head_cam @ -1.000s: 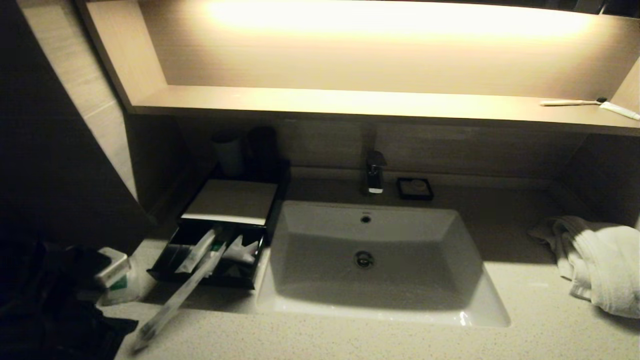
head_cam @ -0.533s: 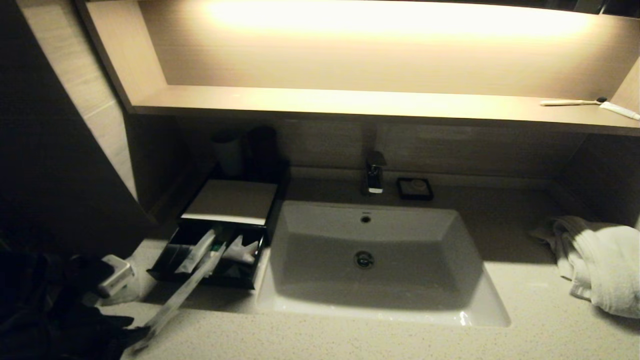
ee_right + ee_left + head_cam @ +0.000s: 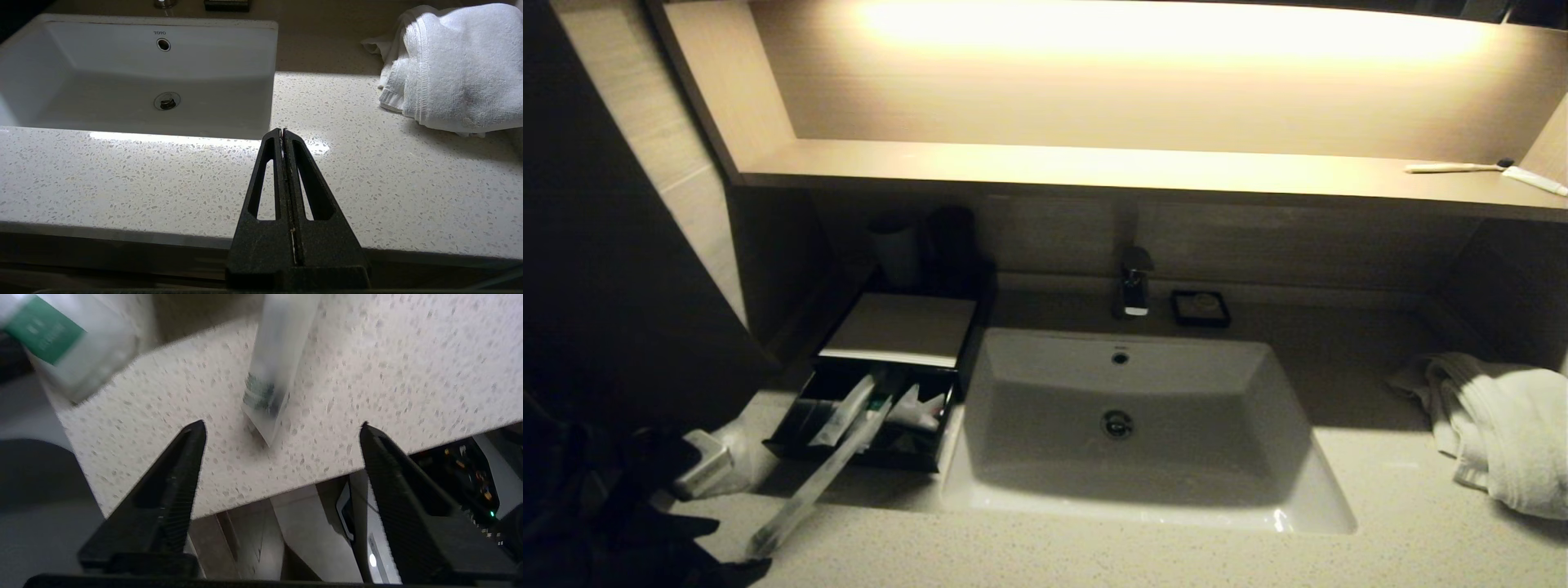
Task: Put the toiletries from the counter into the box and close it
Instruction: Pick up the bathroom toiletry
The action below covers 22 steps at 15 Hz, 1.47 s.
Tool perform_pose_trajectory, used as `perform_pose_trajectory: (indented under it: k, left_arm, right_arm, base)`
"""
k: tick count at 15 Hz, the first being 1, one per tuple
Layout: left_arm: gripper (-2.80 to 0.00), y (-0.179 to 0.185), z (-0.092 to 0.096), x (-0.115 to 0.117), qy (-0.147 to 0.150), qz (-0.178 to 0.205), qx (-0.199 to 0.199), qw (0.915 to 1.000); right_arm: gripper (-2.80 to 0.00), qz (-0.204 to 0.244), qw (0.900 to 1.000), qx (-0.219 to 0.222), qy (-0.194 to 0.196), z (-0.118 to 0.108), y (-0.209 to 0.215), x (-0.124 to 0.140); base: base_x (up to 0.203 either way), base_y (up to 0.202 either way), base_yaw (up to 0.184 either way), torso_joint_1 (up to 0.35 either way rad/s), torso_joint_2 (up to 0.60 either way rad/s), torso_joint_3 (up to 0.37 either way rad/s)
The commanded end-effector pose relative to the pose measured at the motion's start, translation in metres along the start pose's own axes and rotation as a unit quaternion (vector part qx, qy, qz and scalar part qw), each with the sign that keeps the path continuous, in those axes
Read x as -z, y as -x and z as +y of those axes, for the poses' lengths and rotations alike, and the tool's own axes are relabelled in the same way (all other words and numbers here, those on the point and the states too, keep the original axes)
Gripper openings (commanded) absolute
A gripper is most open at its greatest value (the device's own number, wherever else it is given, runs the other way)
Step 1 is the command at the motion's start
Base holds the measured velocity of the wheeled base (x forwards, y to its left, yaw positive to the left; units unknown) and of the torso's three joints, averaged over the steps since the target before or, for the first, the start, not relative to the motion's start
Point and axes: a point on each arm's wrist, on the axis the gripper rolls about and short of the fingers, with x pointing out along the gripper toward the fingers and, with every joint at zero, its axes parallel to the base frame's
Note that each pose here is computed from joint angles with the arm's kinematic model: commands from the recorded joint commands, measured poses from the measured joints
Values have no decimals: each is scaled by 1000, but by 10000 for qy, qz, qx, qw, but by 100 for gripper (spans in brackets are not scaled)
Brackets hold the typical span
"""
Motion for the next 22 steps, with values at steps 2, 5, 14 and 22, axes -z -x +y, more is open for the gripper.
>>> perform_pose_trajectory:
  k: [2,5,14,22]
  left_arm:
    - [0,-8,1,3,33,170,111,9998]
    - [0,-15,3,4,59,261,177,9995]
    - [0,-32,9,5,-128,294,198,9993]
    - [0,-35,10,5,-134,312,216,9992]
  right_arm:
    - [-280,-1,10000,-7,0,0,0,0]
    - [-280,-1,10000,-7,0,0,0,0]
    - [-280,-1,10000,-7,0,0,0,0]
    - [-280,-1,10000,-7,0,0,0,0]
  base:
    - [0,0,0,0,0,0]
    - [0,0,0,0,0,0]
    - [0,0,0,0,0,0]
    - [0,0,0,0,0,0]
